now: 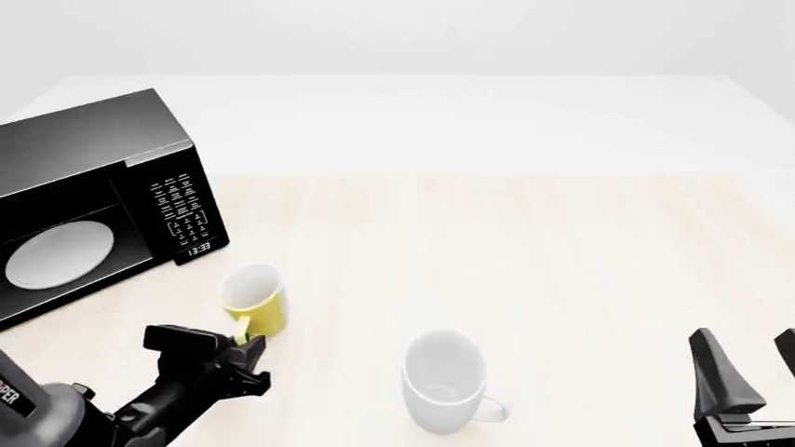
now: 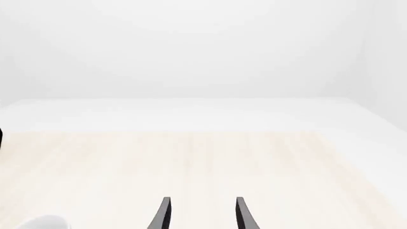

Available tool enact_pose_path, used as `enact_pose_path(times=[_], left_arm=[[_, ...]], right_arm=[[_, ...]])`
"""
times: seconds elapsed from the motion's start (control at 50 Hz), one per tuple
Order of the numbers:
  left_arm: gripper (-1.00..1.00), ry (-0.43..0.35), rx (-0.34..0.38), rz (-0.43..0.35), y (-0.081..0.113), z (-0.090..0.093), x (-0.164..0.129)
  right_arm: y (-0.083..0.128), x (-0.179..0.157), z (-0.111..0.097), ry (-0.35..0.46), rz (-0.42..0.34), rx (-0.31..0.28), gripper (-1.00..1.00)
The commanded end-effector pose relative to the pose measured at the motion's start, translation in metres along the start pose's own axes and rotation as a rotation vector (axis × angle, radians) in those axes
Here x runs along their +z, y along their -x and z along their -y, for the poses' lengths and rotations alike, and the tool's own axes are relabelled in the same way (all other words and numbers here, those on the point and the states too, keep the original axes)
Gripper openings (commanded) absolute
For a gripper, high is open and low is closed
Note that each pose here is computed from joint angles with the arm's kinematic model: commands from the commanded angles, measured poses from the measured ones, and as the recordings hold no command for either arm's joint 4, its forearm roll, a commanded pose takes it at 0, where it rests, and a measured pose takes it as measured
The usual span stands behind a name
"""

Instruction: Put the yellow and white mug in the microwave and close it.

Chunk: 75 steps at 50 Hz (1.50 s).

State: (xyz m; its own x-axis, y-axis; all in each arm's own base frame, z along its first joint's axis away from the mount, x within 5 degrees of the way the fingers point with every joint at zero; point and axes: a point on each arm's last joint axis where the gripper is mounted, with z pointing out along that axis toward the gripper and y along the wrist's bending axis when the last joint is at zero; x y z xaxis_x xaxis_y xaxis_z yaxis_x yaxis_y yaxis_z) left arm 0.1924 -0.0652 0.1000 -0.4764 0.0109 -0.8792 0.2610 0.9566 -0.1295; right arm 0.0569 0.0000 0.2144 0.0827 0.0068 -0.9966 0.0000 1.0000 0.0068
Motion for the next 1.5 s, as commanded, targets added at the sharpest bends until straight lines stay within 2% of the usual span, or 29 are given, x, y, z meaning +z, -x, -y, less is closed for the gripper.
enact_pose_path(times=[0.02,0.26,0.38,0.4,0.48,0.5,0.56,0.7,0.8,0.84,1.3,1.5], left_arm=[[-1.00,0.027,-0.022,0.028,0.001,-0.005,-0.014],[-1.00,0.055,-0.030,0.072,0.006,-0.010,-0.039],[-1.00,0.091,0.006,0.145,0.018,-0.015,-0.056],[-1.00,0.127,0.027,0.170,0.023,-0.020,-0.061],[-1.00,0.158,0.041,0.201,0.028,-0.024,-0.068],[-1.00,0.174,0.055,0.229,0.033,-0.025,-0.074],[-1.00,0.185,0.059,0.246,0.036,-0.026,-0.079],[-1.00,0.211,0.056,0.259,0.038,-0.029,-0.084],[-1.00,0.265,0.041,0.268,0.039,-0.038,-0.085],[-1.00,0.283,0.011,0.258,0.036,-0.042,-0.082],[-1.00,0.511,-0.030,0.292,0.033,-0.083,-0.081],[-1.00,0.559,-0.046,0.294,0.038,-0.099,-0.072]], right_arm=[[0.000,0.000,0.000,0.000,0.001,-0.001,1.00],[0.000,0.000,0.000,0.000,0.001,-0.001,1.00],[0.000,0.000,0.000,0.000,0.001,-0.001,1.00],[0.000,0.000,0.000,0.000,0.001,-0.001,1.00],[0.000,0.000,0.000,0.000,0.001,-0.001,1.00],[0.000,0.000,0.000,0.000,0.001,-0.001,1.00],[0.000,0.000,0.000,0.000,0.001,-0.001,1.00],[0.000,0.000,0.000,0.000,0.001,-0.001,1.00],[0.000,0.000,0.000,0.000,0.001,-0.001,1.00],[0.000,0.000,0.000,0.000,0.001,-0.001,1.00],[0.000,0.000,0.000,0.000,0.001,-0.001,1.00],[0.000,0.000,0.000,0.000,0.001,-0.001,1.00]])
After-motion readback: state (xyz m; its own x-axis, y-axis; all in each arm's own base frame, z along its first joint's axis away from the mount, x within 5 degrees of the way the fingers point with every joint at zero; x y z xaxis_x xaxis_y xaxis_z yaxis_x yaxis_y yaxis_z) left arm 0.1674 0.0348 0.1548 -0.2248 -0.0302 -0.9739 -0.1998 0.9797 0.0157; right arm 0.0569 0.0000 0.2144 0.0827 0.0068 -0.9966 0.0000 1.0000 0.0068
